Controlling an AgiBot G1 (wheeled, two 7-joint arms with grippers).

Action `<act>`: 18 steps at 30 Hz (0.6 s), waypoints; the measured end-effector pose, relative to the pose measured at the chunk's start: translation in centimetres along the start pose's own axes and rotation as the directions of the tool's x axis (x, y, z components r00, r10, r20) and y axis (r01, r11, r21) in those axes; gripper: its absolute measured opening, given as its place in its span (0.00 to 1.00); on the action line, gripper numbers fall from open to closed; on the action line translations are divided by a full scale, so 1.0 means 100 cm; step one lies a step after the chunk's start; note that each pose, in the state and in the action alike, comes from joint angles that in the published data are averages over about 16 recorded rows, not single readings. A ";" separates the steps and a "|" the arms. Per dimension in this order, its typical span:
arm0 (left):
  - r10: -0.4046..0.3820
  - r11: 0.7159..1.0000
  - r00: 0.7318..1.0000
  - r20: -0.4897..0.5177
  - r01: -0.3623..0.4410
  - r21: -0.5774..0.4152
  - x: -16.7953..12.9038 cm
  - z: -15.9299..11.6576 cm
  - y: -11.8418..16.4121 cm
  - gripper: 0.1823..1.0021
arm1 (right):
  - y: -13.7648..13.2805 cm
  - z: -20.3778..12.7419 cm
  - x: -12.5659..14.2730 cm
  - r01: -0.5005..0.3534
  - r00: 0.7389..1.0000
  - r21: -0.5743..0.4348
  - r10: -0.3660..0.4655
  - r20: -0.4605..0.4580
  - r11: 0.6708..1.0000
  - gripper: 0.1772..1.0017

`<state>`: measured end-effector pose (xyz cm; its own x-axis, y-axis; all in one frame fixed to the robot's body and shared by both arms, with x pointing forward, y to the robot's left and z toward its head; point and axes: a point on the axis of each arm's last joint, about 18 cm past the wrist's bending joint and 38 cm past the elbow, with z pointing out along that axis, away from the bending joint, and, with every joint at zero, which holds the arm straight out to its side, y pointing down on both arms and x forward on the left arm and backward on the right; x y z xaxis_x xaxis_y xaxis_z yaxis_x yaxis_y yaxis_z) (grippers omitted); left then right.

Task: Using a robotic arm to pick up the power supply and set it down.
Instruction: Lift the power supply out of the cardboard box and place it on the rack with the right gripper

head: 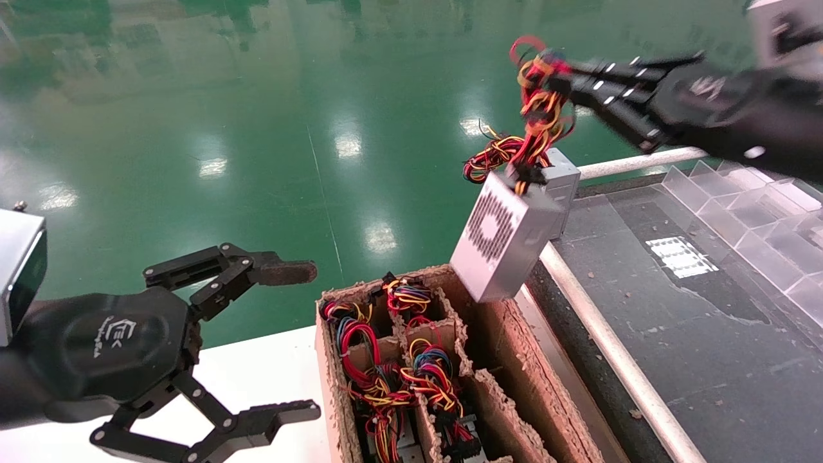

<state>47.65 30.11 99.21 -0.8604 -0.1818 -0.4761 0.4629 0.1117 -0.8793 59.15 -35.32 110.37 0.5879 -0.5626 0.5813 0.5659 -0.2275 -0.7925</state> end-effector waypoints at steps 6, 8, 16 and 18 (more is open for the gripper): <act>0.000 1.000 1.000 0.000 0.000 0.000 0.000 0.000 0.000 1.00 | -0.009 -0.020 0.018 0.019 0.998 0.022 -0.018 -0.059 1.000 0.08; 0.000 1.000 1.000 0.000 0.000 0.000 0.000 0.000 0.000 1.00 | -0.009 -0.026 0.023 0.024 0.996 0.020 -0.022 -0.081 1.000 0.08; 0.000 1.000 1.000 0.000 0.000 0.000 0.000 0.000 0.000 1.00 | 0.002 -0.049 0.047 0.027 0.983 -0.028 -0.032 -0.181 0.999 0.08; 0.000 1.000 1.000 0.000 0.000 0.000 0.000 0.000 0.000 1.00 | 0.006 -0.054 0.052 0.028 0.978 -0.045 -0.036 -0.204 0.999 0.08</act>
<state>47.65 30.11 99.21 -0.8604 -0.1818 -0.4761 0.4629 0.1117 -0.8793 59.45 -42.68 111.93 0.4369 -0.7041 0.5598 0.5553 -0.2785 -0.7836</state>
